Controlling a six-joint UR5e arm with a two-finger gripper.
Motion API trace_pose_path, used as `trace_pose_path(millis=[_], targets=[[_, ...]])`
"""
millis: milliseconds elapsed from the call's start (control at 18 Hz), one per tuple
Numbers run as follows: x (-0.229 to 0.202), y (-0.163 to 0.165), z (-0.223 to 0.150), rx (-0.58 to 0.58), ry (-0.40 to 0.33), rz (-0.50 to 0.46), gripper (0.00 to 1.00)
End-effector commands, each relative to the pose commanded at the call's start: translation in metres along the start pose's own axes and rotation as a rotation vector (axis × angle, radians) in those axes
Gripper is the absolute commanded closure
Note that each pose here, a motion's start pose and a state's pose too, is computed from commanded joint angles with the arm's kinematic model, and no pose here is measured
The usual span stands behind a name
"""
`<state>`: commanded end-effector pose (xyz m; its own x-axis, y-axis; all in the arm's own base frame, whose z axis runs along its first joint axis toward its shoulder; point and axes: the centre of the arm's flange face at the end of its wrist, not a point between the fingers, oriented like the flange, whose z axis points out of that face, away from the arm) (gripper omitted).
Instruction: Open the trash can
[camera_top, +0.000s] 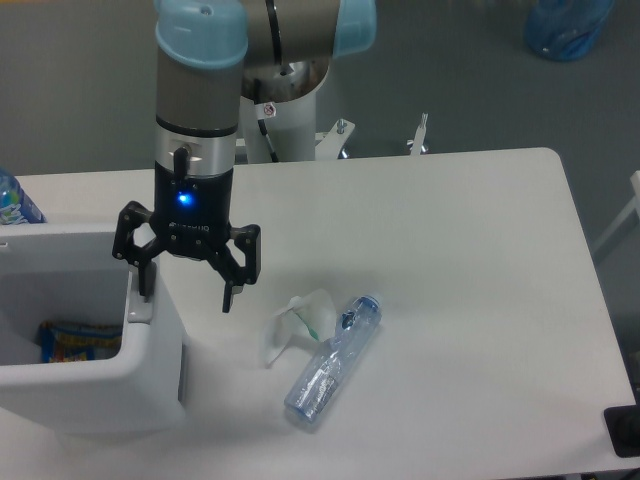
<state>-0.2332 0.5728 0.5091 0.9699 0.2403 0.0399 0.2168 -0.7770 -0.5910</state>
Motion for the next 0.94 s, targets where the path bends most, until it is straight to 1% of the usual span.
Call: trace_pose_path(millis=[56, 111, 222, 278, 389, 500, 611, 722, 833, 944], targets=[[-0.004, -0.004, -0.004, 0.007, -0.01, 0.006, 0.0], [-0.013, -0.008, -0.011, 0.016, -0.046, 0.008, 0.0], [-0.053, -0.002, -0.023, -0.029, -0.184, 0.018, 0.0], [-0.067, 0.003, -0.024, -0.071, -0.241, 0.058, 0.0], [-0.085, 0.012, -0.025, -0.153, -0.301, 0.169, 0.0], [-0.101, 0.023, -0.032, -0.226, -0.302, 0.248, 0.0], [-0.125, 0.037, -0.048, -0.292, -0.298, 0.294, 0.0], [-0.139, 0.047, -0.06, -0.342, -0.278, 0.348, 0.0], [-0.15, 0.056, -0.071, -0.371, -0.269, 0.38, 0.0], [-0.162, 0.067, -0.079, -0.387, -0.27, 0.385, 0.0]])
